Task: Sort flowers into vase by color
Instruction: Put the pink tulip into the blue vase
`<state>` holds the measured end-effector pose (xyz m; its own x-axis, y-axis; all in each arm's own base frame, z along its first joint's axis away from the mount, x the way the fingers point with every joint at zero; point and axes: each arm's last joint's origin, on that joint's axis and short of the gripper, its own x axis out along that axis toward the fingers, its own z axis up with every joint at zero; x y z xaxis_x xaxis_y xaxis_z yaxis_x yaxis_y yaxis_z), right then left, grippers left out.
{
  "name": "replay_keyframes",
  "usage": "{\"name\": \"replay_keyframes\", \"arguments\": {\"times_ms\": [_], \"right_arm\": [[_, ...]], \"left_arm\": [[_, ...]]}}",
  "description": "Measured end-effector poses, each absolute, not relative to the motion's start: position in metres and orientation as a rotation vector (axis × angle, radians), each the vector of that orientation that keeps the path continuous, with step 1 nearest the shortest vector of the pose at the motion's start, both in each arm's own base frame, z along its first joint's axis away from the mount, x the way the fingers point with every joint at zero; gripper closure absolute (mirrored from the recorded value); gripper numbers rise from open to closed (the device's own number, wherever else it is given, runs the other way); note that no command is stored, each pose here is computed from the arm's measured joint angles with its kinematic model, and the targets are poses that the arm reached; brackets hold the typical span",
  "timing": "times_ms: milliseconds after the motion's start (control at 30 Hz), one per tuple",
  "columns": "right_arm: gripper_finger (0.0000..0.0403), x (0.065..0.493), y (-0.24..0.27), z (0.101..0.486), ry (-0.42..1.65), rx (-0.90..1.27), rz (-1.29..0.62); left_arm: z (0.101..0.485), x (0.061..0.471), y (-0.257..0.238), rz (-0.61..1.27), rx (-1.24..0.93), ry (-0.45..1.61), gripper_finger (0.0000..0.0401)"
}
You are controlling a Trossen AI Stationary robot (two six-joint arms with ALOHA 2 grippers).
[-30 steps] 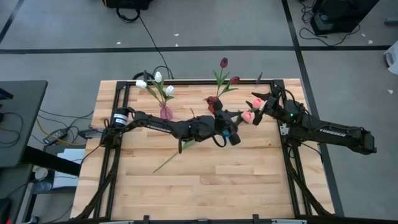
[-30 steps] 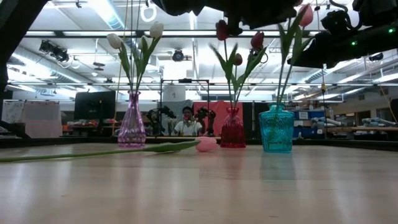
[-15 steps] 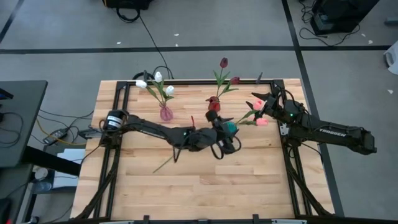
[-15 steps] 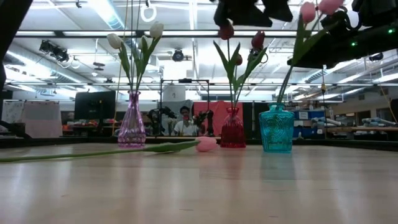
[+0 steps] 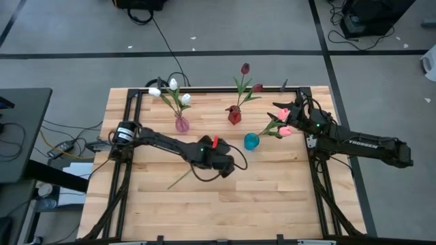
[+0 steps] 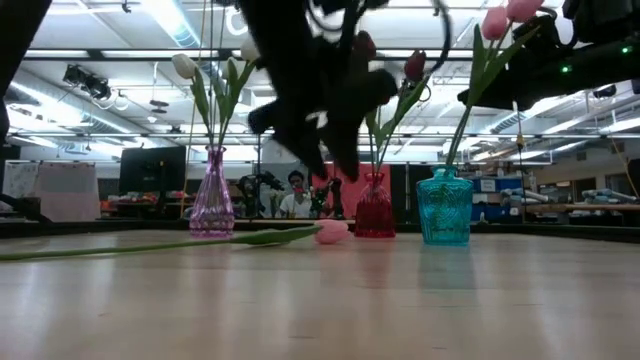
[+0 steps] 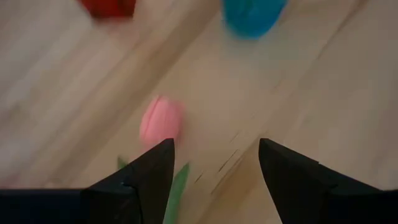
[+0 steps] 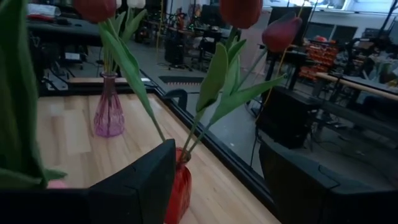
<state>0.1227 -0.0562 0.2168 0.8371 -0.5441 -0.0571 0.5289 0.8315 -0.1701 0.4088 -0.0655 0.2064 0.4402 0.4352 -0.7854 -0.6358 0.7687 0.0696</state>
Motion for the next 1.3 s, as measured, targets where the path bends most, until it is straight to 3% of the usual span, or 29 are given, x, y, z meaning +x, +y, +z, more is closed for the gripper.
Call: {"name": "replay_keyframes", "arguments": {"times_ms": [300, 567, 700, 867, 1067, 1300], "right_arm": [[0.016, 0.124, -0.056, 0.216, 0.111, -0.14, -0.562], [0.016, 0.124, -0.056, 0.216, 0.107, -0.149, -0.563], [0.016, 0.124, -0.056, 0.216, 0.106, -0.15, -0.562], [0.016, 0.124, -0.057, 0.216, 0.107, -0.15, -0.568], [0.016, 0.124, -0.057, 0.216, 0.108, -0.15, -0.568], [0.016, 0.124, -0.057, 0.216, 0.109, -0.15, -0.569]], "left_arm": [[0.157, 0.393, -0.04, 0.707, -0.32, 0.98, 0.0168], [0.141, 0.384, -0.028, 0.769, -0.298, 1.0, 0.0212], [0.136, 0.384, -0.028, 0.725, -0.321, 0.99, 0.0265], [0.136, 0.385, -0.028, 0.705, -0.321, 0.983, 0.038], [0.172, 0.411, -0.032, 0.617, -0.286, 0.894, 0.0381], [0.25, 0.444, -0.05, 0.537, -0.113, 0.641, 0.0387]]}}
